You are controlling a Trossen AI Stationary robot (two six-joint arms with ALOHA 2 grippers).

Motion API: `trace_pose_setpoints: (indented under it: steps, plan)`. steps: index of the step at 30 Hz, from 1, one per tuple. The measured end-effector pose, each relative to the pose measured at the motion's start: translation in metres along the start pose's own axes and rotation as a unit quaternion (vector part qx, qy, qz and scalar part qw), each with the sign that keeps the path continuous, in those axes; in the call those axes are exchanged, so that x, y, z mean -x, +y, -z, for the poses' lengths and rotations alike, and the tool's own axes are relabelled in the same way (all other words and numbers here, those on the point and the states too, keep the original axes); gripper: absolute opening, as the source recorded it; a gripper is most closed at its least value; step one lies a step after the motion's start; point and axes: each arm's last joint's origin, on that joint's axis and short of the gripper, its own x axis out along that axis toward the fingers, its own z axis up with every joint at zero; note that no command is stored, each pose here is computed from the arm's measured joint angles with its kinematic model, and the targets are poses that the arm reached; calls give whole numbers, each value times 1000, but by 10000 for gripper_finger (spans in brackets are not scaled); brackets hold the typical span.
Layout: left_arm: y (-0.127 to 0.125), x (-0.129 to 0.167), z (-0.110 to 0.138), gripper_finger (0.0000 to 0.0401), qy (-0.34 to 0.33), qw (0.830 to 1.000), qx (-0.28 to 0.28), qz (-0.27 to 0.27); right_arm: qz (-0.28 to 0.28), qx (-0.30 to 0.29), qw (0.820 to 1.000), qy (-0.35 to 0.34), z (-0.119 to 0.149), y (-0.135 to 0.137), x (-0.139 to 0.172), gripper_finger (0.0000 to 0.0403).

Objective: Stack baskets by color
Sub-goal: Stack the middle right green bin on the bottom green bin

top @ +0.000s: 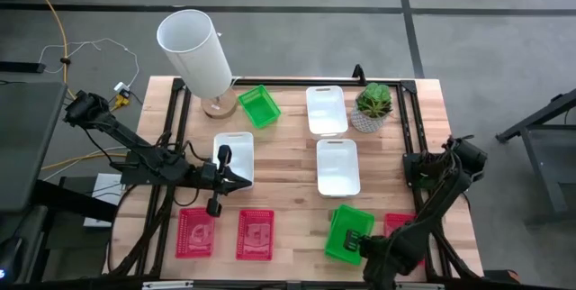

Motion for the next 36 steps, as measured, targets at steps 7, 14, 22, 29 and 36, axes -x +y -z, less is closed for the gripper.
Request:
trace_pose_setpoints:
  steps: [7,14,22,29,36]
  plan:
    - [0,0,0,0,0,1000,0,0,-20,-17,999,-20,4,-10,-9,0]
    - [0,0,0,0,0,1000,0,0,11,-27,998,-48,6,-15,12,0]
    - [0,0,0,0,0,1000,0,0,35,-43,996,-76,7,-19,25,0]
    - [0,0,0,0,2,1000,-1,0,26,-90,992,-90,4,-15,24,0]
    - [0,0,0,0,2,1000,-1,0,28,-86,991,-100,-1,-7,26,0]
